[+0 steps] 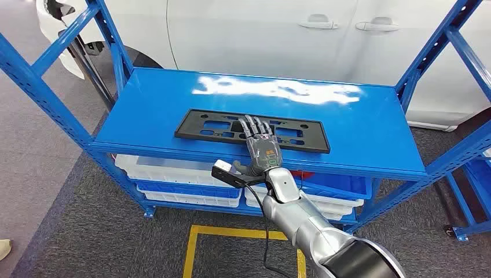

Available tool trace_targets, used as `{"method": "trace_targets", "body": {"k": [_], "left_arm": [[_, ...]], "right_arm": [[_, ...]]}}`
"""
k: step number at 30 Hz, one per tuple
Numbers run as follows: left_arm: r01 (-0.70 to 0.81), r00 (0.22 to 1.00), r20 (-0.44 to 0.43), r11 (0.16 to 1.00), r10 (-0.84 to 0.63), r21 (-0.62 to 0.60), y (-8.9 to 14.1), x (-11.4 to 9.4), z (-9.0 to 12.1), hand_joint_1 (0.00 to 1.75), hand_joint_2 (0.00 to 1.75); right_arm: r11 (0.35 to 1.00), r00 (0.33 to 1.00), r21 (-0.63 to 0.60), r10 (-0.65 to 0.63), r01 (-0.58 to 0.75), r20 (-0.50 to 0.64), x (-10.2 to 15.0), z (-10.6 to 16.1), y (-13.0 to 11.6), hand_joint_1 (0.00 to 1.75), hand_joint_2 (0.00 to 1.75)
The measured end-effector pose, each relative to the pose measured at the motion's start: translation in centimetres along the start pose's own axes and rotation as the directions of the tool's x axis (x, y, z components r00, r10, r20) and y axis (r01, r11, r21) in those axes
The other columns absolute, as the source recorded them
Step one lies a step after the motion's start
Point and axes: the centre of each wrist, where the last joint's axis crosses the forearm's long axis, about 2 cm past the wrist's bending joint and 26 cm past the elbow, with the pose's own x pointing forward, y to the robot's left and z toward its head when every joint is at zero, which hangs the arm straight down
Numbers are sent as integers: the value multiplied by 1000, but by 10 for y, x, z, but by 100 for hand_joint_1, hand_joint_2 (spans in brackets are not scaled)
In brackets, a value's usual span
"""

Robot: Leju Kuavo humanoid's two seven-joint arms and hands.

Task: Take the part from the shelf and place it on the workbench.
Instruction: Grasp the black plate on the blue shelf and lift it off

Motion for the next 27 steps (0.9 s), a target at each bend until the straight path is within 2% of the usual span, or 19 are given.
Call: {"method": "trace_targets", "body": {"k": [13, 17, 27], "left_arm": [[0, 1000, 1, 1000, 0, -2, 0, 0, 0, 0, 0], [0, 1000, -3, 1000, 0, 1, 0, -2, 1, 0, 0], [0, 1000, 7, 1000, 0, 1, 1, -3, 1, 0, 0]], "right_arm": [[1000, 1000, -5, 3, -3, -12, -6, -3, -3, 0, 0], [1000, 1000, 4, 21, -21, -18, -4, -1, -1, 0, 175], [999, 999, -14, 30, -30, -32, -4, -3, -3, 0, 175]]}}
